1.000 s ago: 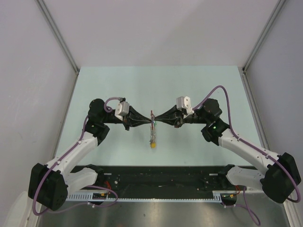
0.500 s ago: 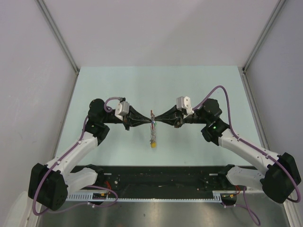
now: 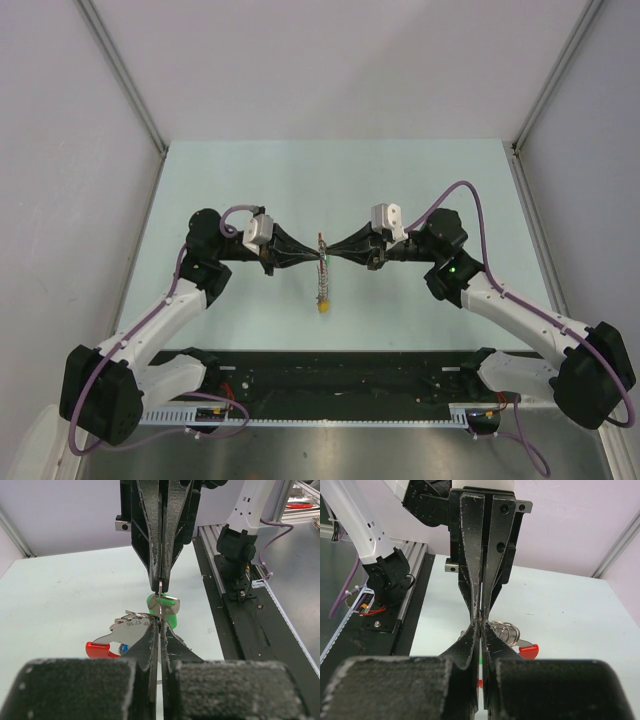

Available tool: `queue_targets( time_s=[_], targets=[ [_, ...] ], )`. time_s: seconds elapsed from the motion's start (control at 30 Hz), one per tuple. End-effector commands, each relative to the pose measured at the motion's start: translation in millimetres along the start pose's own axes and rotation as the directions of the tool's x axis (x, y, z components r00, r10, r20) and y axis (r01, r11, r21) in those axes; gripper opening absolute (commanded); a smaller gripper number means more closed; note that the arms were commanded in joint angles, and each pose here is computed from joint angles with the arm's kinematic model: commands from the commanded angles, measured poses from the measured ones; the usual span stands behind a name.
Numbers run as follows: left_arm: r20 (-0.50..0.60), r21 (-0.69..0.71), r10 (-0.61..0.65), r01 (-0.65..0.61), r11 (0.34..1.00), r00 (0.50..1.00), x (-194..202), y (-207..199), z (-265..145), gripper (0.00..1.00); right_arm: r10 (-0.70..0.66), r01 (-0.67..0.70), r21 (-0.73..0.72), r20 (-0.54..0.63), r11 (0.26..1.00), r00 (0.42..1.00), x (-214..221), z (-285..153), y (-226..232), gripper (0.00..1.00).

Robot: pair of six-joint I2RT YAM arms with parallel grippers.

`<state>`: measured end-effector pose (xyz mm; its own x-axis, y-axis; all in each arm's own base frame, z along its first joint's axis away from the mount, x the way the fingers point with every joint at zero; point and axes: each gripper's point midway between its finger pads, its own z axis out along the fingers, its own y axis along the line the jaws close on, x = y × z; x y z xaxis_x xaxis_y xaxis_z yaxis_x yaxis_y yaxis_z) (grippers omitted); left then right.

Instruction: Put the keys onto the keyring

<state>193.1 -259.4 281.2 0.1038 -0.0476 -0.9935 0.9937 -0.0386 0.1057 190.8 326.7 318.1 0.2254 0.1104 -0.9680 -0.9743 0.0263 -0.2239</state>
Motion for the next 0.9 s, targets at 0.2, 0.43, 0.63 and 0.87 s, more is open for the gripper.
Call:
queue_targets(
  time_s=[0.2, 0.43, 0.63, 0.87],
  targets=[
    [0.026, -0.001, 0.053, -0.053, 0.999, 0.998, -18, 1, 0, 0.00, -0.055, 0.055, 0.006, 0.028, 0.998, 0.998, -17, 4, -5, 0.00],
    [0.032, 0.001, 0.049, -0.049, 0.999, 0.998, -19, 1, 0, 0.00, -0.053, 0.053, 0.003, 0.020, 0.999, 0.998, -14, 6, -4, 0.00],
    [0.037, 0.003, 0.047, -0.047, 0.999, 0.998, -21, 0, 0, 0.00, -0.053, 0.053, 0.013, 0.001, 0.999, 0.999, -9, 6, -5, 0.00],
    [0.055, 0.000, 0.039, -0.039, 0.999, 0.998, -24, 0, 1, 0.00, -0.049, 0.049, 0.019, -0.014, 0.999, 0.999, -4, 7, -6, 0.00]
  ],
)
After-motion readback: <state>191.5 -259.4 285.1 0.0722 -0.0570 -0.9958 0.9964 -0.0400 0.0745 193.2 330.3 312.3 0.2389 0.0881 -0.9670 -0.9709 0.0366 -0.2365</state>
